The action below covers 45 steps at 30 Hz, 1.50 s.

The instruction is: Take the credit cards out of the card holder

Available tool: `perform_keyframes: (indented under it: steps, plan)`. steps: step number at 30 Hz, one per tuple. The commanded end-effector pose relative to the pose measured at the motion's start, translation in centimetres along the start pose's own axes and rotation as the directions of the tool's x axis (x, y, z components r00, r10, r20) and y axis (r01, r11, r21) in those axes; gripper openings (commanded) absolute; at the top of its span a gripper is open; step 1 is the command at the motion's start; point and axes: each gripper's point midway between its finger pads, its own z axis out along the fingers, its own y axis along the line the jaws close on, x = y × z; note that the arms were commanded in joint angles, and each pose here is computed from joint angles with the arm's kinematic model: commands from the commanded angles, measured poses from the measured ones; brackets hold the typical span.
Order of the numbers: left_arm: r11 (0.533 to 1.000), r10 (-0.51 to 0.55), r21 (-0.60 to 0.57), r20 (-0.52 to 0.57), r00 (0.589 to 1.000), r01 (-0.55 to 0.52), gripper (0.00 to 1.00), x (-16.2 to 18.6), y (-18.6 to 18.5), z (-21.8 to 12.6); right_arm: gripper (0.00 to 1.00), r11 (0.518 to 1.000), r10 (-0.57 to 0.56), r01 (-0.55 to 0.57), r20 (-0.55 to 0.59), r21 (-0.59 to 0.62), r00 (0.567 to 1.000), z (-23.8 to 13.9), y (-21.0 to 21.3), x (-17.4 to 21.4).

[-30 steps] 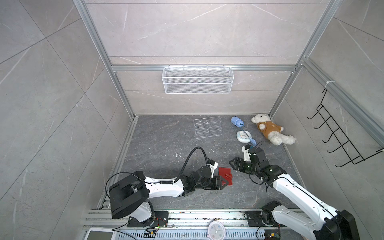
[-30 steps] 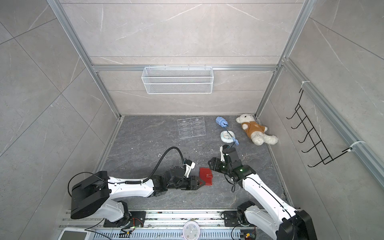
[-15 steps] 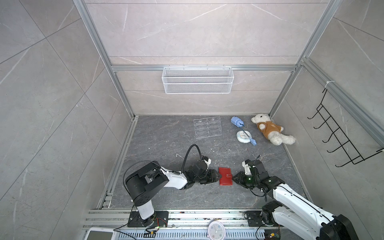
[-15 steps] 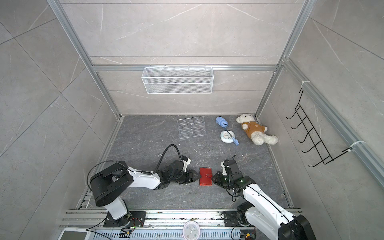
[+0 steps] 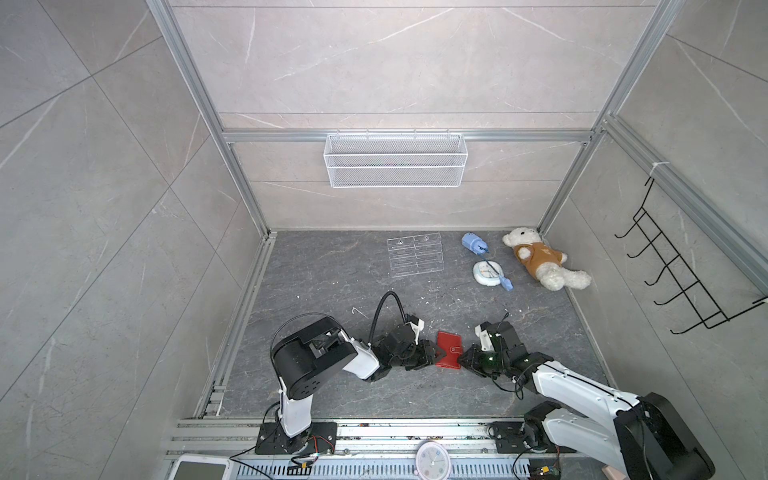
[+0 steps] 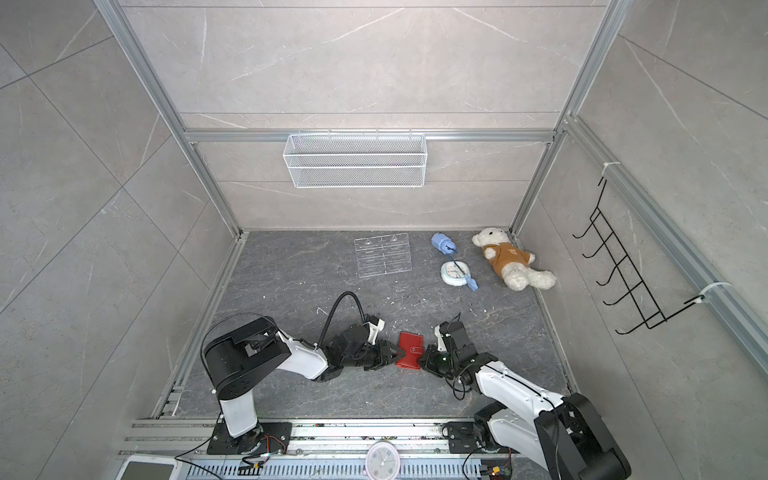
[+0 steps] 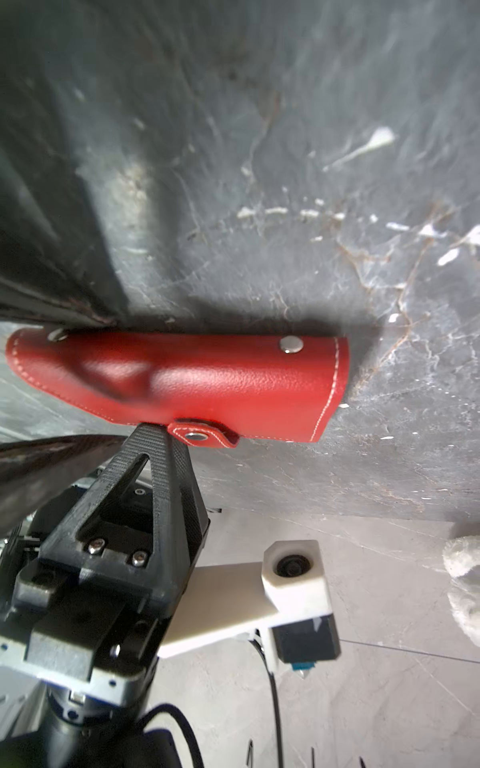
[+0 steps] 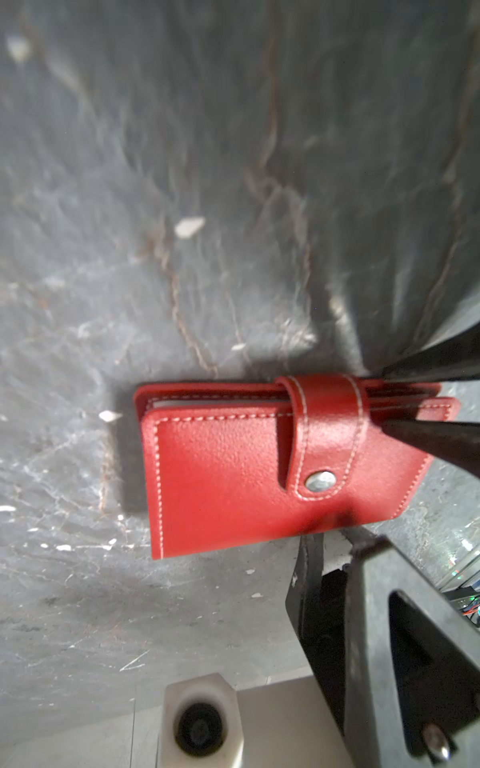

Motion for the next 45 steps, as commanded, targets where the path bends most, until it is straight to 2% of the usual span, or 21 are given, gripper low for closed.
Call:
perform_keyframes:
  steps: [1,8,10,14,18,22,26,30,34,45]
  plan:
    - [1.0,-0.013,-0.009,-0.018,1.0,0.013,0.36,0.7,1.3,0.2,0.2,1.0,0.002,-0.002,-0.013,-0.012,1.0,1.0,0.1,0.4]
    - [1.0,-0.016,-0.014,0.006,1.0,0.016,0.16,0.9,2.0,-0.5,0.19,0.999,-0.038,0.038,-0.031,-0.005,0.999,2.0,1.0,0.1]
    - [0.999,-0.026,-0.025,0.018,1.0,0.026,0.13,1.0,2.6,-0.9,0.18,0.999,-0.05,0.05,-0.036,-0.012,0.998,2.1,1.6,0.1]
    - [0.998,-0.045,-0.048,0.049,0.998,0.047,0.11,1.4,3.9,-2.2,0.23,0.997,-0.08,0.081,-0.027,0.009,0.996,2.0,2.5,0.0]
    - [0.997,-0.054,-0.054,0.055,0.997,0.057,0.09,1.6,4.5,-2.6,0.34,0.985,-0.141,0.139,0.013,0.107,0.99,0.4,3.2,-0.6]
    - [0.995,-0.064,-0.066,0.07,0.996,0.068,0.08,1.7,5.1,-3.0,0.47,0.952,-0.235,0.219,0.052,0.212,0.971,-1.4,4.5,-1.6]
    - [0.994,-0.079,-0.066,0.085,0.993,0.085,0.07,1.8,5.5,-3.4,0.53,0.902,-0.314,0.291,0.019,0.319,0.949,-1.3,5.4,-1.9]
    - [0.994,-0.074,-0.072,0.092,0.993,0.081,0.06,2.0,5.5,-3.9,0.56,0.856,-0.375,0.349,-0.007,0.381,0.927,-0.4,6.8,-2.0]
    - [0.994,-0.067,-0.081,0.091,0.994,0.075,0.06,2.1,5.4,-3.8,0.56,0.832,-0.389,0.364,-0.026,0.418,0.921,0.7,7.2,-2.1]
    - [0.992,-0.088,-0.078,0.09,0.992,0.095,0.05,2.5,6.1,-3.3,0.54,0.831,-0.38,0.369,-0.06,0.417,0.923,3.0,6.4,-1.2]
